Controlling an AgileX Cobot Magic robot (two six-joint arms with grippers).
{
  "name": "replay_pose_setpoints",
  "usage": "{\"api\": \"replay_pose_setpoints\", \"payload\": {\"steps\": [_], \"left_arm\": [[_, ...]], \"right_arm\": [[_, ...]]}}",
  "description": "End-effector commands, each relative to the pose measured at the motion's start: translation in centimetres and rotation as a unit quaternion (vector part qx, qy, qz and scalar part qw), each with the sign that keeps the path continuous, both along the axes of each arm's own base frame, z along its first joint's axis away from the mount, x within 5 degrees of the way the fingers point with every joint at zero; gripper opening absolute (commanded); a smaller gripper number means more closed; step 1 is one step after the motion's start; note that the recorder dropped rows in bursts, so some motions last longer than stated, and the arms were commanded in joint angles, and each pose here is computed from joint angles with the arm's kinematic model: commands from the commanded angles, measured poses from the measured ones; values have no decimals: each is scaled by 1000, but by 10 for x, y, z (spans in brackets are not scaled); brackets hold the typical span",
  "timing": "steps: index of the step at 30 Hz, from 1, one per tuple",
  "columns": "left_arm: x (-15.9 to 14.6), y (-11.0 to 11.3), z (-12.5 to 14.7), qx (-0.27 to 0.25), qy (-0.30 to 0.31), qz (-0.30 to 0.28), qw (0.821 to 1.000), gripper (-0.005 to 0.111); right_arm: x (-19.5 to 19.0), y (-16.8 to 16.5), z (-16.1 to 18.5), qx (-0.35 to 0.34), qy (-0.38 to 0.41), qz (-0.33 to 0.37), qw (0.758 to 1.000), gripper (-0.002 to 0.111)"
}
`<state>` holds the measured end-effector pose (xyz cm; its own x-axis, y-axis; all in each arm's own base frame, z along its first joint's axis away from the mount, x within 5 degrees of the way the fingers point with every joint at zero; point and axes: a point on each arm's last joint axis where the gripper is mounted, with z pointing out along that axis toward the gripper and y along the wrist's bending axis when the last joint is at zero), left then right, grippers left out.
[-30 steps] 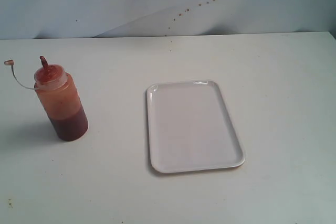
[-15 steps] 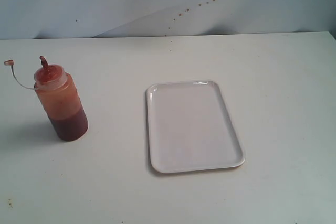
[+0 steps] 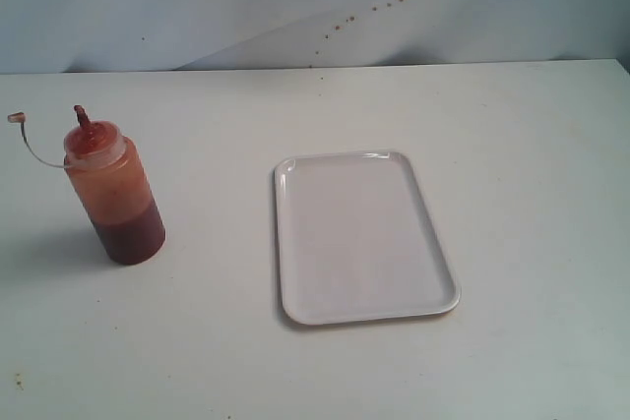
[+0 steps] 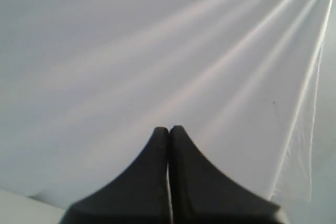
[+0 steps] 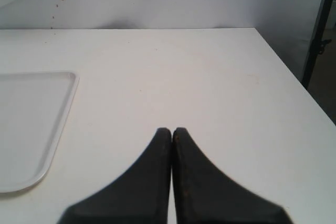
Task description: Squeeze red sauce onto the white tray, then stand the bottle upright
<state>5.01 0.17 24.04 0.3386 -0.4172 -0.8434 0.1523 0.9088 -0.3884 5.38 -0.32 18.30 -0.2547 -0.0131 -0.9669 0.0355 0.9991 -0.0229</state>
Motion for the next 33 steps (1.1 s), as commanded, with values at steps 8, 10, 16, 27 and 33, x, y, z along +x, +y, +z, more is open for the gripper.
{"api": "replay_pose_setpoints", "payload": {"steps": [8, 10, 16, 27, 33], "left_arm": [[-6, 3, 11, -28, -79, 3, 996, 0], [-6, 3, 12, -11, -83, 13, 996, 0], [20, 4, 14, -13, -54, 27, 998, 0], [107, -12, -51, 83, 149, -26, 985, 0], [138, -17, -99, 137, 278, -52, 949, 0]], "right_arm": [[0, 0, 0, 4, -2, -3, 1000, 0], [0, 0, 0, 4, -2, -3, 1000, 0], [0, 0, 0, 4, -2, -3, 1000, 0], [0, 0, 0, 4, -2, -3, 1000, 0], [0, 0, 0, 4, -2, -3, 1000, 0]]}}
